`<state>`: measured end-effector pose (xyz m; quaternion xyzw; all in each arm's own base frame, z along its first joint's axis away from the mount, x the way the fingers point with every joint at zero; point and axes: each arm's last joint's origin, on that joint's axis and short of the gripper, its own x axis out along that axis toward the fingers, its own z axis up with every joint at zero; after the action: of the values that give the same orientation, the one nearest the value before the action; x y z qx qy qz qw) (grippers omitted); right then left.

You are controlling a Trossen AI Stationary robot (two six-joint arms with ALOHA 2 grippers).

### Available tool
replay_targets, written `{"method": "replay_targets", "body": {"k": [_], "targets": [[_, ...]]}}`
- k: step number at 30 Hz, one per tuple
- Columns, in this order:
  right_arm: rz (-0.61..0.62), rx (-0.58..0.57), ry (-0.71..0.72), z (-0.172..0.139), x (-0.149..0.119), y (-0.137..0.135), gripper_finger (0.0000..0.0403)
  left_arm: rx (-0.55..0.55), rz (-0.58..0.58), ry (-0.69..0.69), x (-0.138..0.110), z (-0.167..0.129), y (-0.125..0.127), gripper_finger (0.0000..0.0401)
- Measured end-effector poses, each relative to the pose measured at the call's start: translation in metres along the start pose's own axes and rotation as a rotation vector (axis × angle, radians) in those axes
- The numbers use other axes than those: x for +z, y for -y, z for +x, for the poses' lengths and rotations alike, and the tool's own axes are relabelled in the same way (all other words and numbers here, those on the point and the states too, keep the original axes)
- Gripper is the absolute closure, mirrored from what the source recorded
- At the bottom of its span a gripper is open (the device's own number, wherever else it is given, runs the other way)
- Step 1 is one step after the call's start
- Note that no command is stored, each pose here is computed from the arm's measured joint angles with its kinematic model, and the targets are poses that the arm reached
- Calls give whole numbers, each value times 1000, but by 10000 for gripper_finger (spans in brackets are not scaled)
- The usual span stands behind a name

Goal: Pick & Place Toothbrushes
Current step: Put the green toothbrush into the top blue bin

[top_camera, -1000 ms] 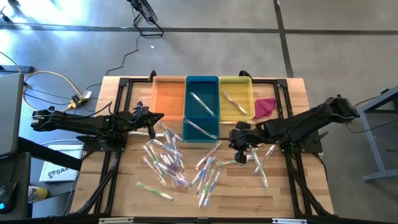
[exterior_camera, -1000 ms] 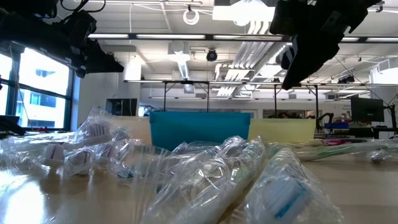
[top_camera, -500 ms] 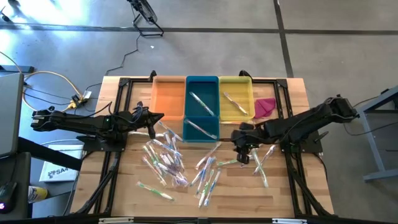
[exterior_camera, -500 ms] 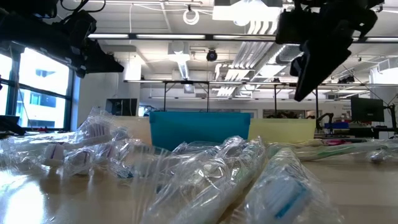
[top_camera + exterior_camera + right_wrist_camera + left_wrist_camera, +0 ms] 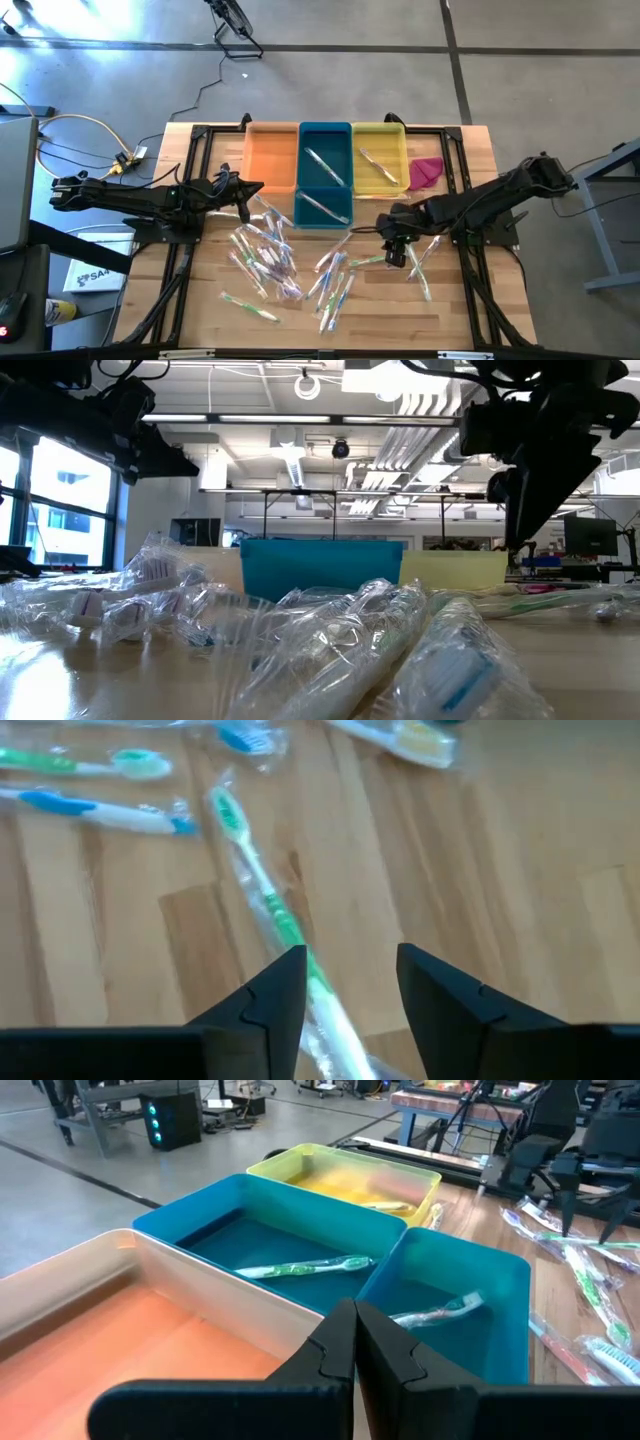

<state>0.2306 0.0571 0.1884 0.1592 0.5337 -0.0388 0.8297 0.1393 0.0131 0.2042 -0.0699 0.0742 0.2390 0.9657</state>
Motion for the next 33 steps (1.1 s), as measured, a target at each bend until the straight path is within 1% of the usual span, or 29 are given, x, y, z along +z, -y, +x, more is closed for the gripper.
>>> {"method": "replay_targets", "body": {"k": [8, 12, 16, 20, 26, 33], "targets": [[-68, -37, 26, 0, -9, -14, 259, 0, 1, -2, 0, 0, 0, 401], [-48, -48, 38, -1, -12, -18, 259, 0, 1, -2, 0, 0, 0, 401], [-57, -66, 46, 0, -14, -21, 259, 0, 1, -2, 0, 0, 0, 401], [-65, -78, 17, 9, -15, -22, 259, 0, 1, -2, 0, 0, 0, 401], [-81, -107, -45, 32, -18, -25, 259, 0, 2, -3, 0, 0, 0, 401], [-93, -95, -131, 51, -24, -27, 259, 1, 3, -6, -1, 0, 0, 401]]}}
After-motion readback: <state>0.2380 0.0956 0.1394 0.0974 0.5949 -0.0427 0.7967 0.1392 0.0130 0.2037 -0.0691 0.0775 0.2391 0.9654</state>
